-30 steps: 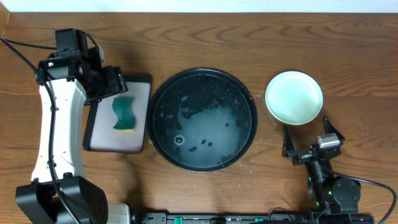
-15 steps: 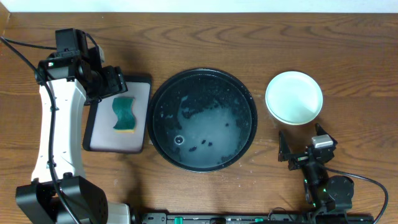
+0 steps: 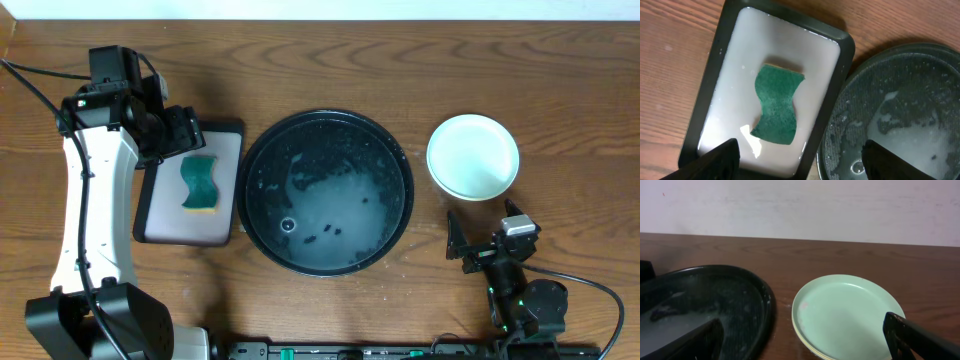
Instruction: Clean dirty plates on tray and stack at the side
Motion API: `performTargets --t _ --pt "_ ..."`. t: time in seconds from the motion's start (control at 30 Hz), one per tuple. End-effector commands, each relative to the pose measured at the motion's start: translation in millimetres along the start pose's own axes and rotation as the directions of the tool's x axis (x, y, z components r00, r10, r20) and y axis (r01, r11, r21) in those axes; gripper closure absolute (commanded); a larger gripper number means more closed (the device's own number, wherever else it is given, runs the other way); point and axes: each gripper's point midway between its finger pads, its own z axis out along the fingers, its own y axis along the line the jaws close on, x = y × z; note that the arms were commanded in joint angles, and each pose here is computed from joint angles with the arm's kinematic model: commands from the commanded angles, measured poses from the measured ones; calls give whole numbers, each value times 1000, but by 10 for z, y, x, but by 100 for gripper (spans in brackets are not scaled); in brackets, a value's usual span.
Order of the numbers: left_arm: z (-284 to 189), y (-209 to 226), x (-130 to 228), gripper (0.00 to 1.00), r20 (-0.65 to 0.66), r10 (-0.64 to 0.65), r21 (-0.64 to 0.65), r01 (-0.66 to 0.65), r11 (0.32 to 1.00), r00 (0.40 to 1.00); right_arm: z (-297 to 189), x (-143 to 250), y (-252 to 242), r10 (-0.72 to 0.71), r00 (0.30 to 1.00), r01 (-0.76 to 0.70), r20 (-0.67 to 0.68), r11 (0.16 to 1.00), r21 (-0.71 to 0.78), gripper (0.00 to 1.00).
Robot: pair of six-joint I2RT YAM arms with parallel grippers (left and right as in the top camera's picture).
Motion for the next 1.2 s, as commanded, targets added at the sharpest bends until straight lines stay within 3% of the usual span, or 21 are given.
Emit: performTargets --t 0.0,0.4,0.63,0.87,1.17 --pt "-14 -2 -28 21 3 -9 8 9 1000 1000 2 20 13 19 1000 -19 -7 1000 -9 1" --pt "-43 -3 -15 21 5 -8 8 8 1000 1000 2 20 13 19 1000 -19 -7 1000 -9 1" --pt "-492 -4 17 21 163 28 -2 -28 1000 986 2 19 13 19 1000 -19 -7 1000 -9 1" --pt "-871 -60 117 21 505 120 3 -141 990 855 2 19 12 19 1000 -19 -7 1000 -9 1" --pt "-659 47 760 21 704 250 -84 -272 959 665 2 20 13 19 1000 -19 -7 1000 -9 1"
